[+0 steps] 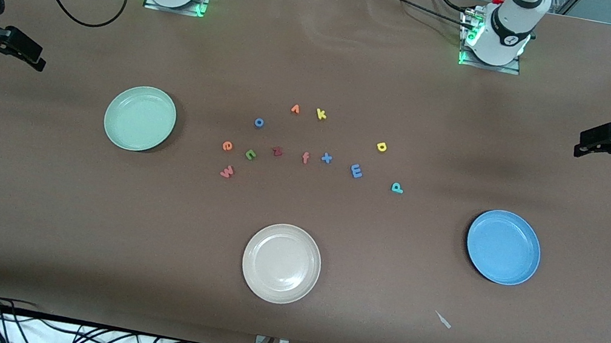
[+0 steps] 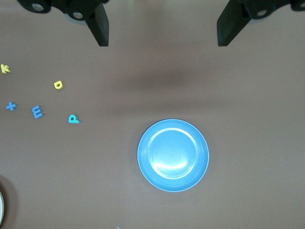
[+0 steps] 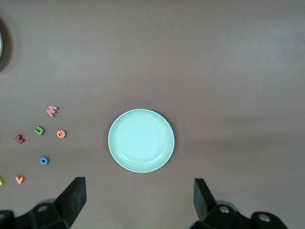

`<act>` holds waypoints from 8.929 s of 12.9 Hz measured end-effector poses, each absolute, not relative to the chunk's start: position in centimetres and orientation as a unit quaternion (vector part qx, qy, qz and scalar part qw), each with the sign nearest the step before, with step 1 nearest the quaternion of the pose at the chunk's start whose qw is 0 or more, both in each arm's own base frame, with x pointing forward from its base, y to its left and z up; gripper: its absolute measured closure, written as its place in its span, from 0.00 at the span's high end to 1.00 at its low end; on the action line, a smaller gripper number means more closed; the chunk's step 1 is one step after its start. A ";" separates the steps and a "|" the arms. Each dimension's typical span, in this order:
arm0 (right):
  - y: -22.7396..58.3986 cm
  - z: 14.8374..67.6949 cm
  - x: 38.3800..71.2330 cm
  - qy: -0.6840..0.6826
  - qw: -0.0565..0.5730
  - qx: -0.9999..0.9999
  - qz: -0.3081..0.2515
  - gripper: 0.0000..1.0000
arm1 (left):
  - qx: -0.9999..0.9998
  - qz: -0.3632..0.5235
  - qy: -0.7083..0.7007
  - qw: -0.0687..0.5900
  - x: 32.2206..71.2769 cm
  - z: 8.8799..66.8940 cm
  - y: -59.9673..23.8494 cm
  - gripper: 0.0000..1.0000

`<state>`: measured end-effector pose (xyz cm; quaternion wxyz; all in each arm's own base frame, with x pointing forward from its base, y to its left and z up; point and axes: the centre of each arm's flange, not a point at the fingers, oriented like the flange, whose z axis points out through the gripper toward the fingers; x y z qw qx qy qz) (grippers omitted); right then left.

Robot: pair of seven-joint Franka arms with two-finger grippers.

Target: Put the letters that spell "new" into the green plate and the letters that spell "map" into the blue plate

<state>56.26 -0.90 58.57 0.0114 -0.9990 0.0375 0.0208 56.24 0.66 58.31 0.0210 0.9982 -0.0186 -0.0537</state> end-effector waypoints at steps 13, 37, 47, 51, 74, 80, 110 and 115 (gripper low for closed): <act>4.5 54.6 57.6 0.029 0.006 -0.998 0.053 1.00 | 0.994 -0.098 -0.034 0.029 58.3 53.2 -0.7 1.00; 31.3 18.1 57.1 0.362 -0.012 -0.932 -0.016 0.81 | 0.995 -0.065 0.067 0.025 47.6 25.8 -30.6 1.00; 31.3 19.5 57.7 0.349 -0.013 -0.937 -0.020 0.27 | 0.995 -0.064 0.072 -0.012 45.4 17.4 -31.9 0.97; 25.7 26.4 59.8 0.289 -0.058 -0.955 0.019 0.27 | 0.995 -0.068 0.072 -0.014 45.2 17.0 -31.9 0.84; 19.7 27.5 54.7 0.205 -0.013 -0.978 0.040 1.00 | 0.990 -0.126 0.017 -0.062 51.2 24.4 -29.2 0.28; 28.1 22.1 55.2 0.377 -0.008 -0.925 0.045 1.00 | 0.988 -0.117 -0.090 -0.039 58.2 28.3 -16.2 0.28; 1.6 22.1 53.2 0.217 -0.050 -0.969 0.111 0.28 | 0.998 -0.057 0.033 0.005 55.7 20.0 -24.4 1.00; 4.2 23.3 54.2 0.186 -0.024 -0.975 0.119 0.78 | 0.997 -0.068 0.040 0.011 54.9 17.7 -25.3 0.80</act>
